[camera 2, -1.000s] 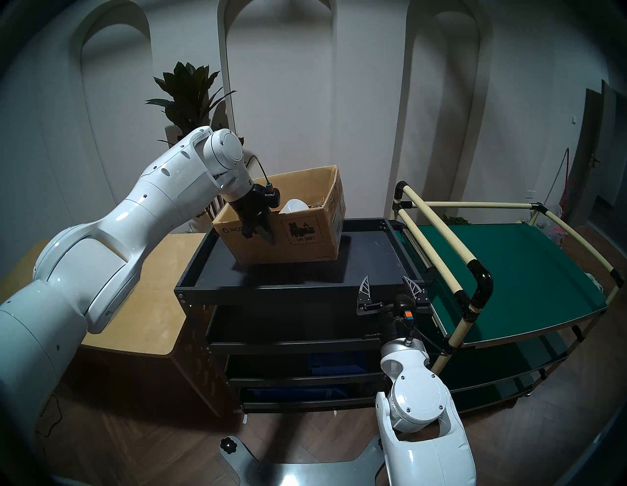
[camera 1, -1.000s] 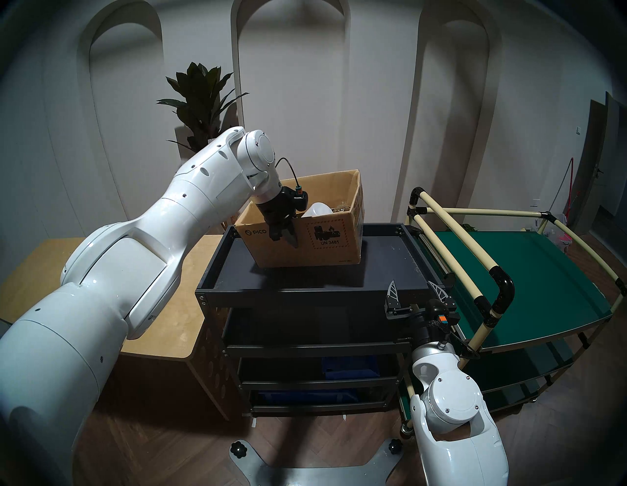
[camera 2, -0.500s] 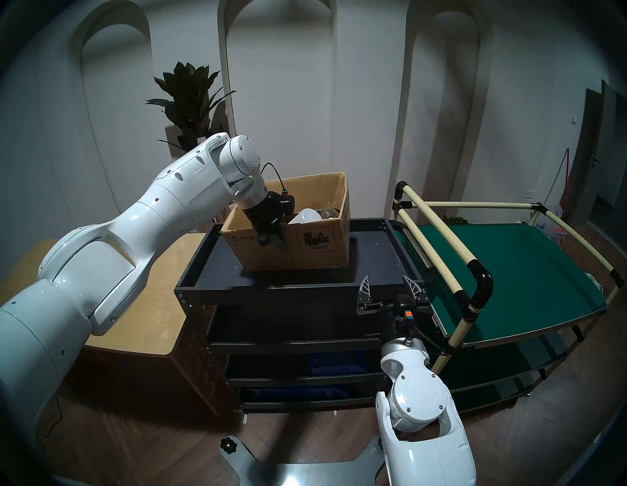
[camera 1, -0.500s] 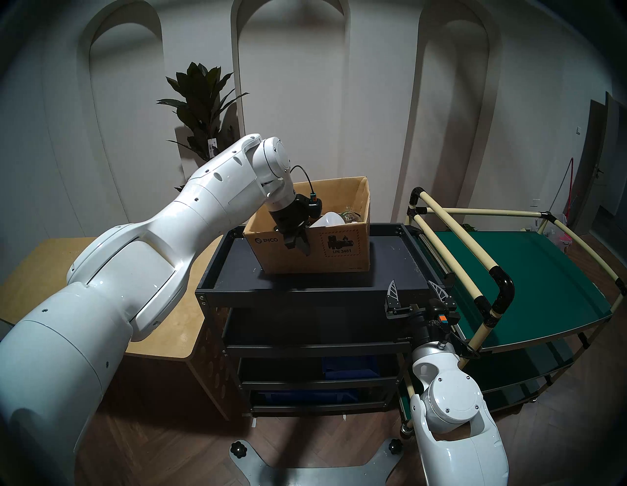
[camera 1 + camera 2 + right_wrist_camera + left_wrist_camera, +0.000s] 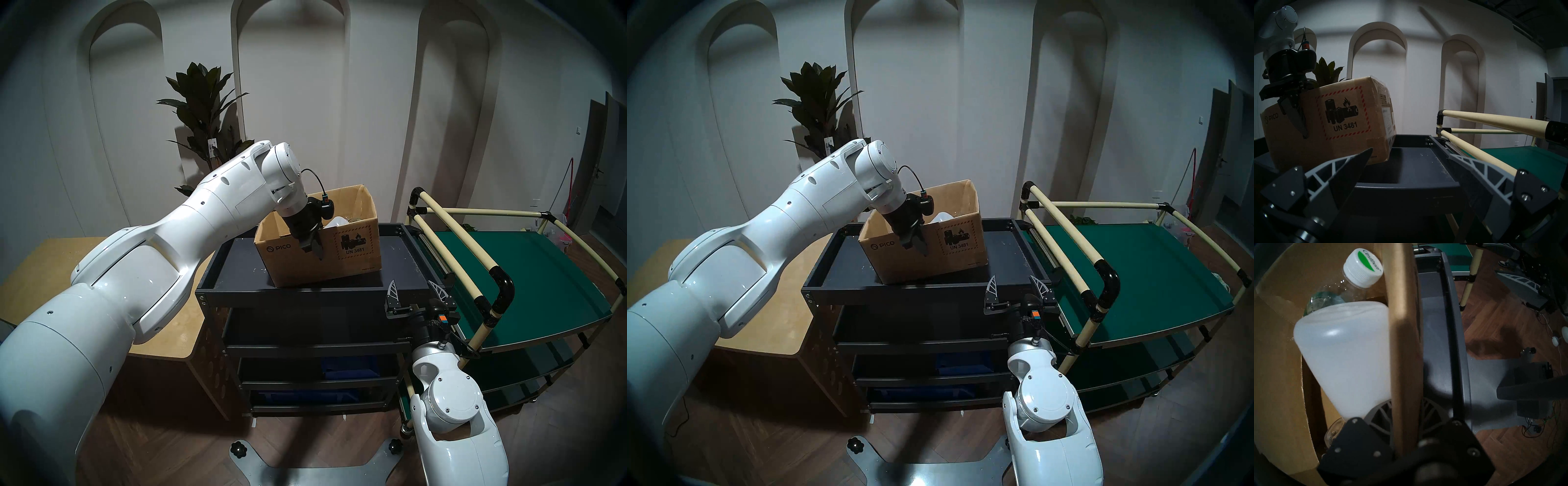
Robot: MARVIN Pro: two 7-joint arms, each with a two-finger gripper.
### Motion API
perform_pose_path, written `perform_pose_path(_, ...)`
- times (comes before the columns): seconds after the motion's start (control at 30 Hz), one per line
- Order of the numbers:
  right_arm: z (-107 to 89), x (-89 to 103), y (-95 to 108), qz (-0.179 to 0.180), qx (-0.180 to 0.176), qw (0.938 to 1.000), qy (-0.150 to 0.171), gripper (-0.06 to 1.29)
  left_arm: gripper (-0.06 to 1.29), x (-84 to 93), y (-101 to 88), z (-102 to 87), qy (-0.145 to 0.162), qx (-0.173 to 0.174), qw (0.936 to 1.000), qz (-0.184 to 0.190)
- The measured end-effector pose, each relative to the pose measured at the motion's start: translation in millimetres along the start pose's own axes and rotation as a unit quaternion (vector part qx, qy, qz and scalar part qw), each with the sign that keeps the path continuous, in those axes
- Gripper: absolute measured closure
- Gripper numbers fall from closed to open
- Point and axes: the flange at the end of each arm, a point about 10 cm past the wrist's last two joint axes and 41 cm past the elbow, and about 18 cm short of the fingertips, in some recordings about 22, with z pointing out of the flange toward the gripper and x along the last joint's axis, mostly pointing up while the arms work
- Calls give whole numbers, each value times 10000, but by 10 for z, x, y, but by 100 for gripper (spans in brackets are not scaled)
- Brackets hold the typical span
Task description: Put the storage box onto the shelf
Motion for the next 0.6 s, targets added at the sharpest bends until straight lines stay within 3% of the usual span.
perform_pose_path(0.6,1,-1,0,-2,0,10000,-1,0,109,138,85,125,120,322,9978,-566)
